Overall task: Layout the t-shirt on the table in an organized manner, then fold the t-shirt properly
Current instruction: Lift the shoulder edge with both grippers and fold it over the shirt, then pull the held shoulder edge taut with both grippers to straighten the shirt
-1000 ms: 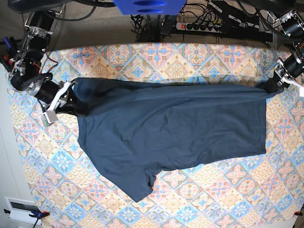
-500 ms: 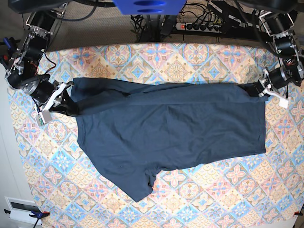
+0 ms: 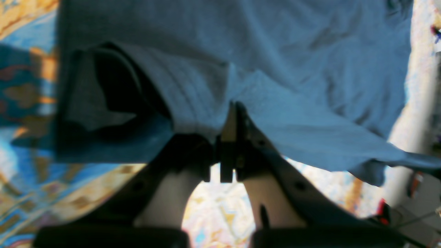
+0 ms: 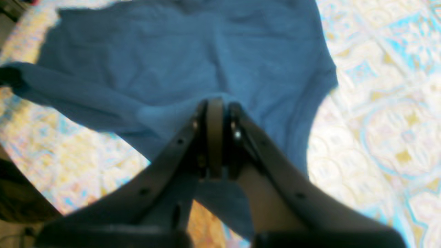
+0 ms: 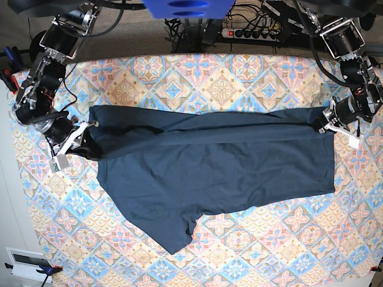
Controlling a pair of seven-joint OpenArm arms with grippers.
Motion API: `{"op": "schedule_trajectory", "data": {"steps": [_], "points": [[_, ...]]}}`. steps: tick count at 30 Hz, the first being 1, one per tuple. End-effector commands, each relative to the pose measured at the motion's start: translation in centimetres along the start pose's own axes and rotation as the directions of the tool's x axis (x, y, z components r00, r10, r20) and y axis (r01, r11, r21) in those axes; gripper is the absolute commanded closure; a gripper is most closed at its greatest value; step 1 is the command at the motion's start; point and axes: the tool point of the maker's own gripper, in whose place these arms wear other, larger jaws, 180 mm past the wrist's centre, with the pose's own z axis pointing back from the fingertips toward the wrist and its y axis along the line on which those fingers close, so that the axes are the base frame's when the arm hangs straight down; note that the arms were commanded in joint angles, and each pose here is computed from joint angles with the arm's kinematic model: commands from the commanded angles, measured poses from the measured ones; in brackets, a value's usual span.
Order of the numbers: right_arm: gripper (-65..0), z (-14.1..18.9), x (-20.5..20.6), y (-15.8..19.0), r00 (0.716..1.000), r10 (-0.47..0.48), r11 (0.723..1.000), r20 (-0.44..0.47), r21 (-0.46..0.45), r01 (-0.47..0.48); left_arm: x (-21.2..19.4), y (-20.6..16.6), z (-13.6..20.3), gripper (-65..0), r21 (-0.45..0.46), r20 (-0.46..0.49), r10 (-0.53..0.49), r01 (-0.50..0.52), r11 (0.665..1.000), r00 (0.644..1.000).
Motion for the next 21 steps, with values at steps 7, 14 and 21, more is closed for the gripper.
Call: {"op": "schedule_trajectory", "data": {"steps": [7,14,21], "points": [[-5.1,0.5,0.4,-0.3,1.0,0.02,1.0,0.015,-0.014,-0.02,0.9,-0.1,1.2,-7.5,0.021,-0.049,-0.084,0.085,0.996,0.995],[-18.5,1.2,-2.7,-0.2,0.998,-0.002,1.0,-0.058,-0.021,0.001,1.8,0.0,2.2,-20.7,0.013,-0.043,-0.099,0.1,0.995,0.994],[-18.8,2.9,-4.5,-1.6,0.991,0.023,0.998,-0.135,-0.06,-0.031,0.8,1.8,3.3,-39.6,0.036,-0.051,-0.061,0.062,0.997,0.997]]}}
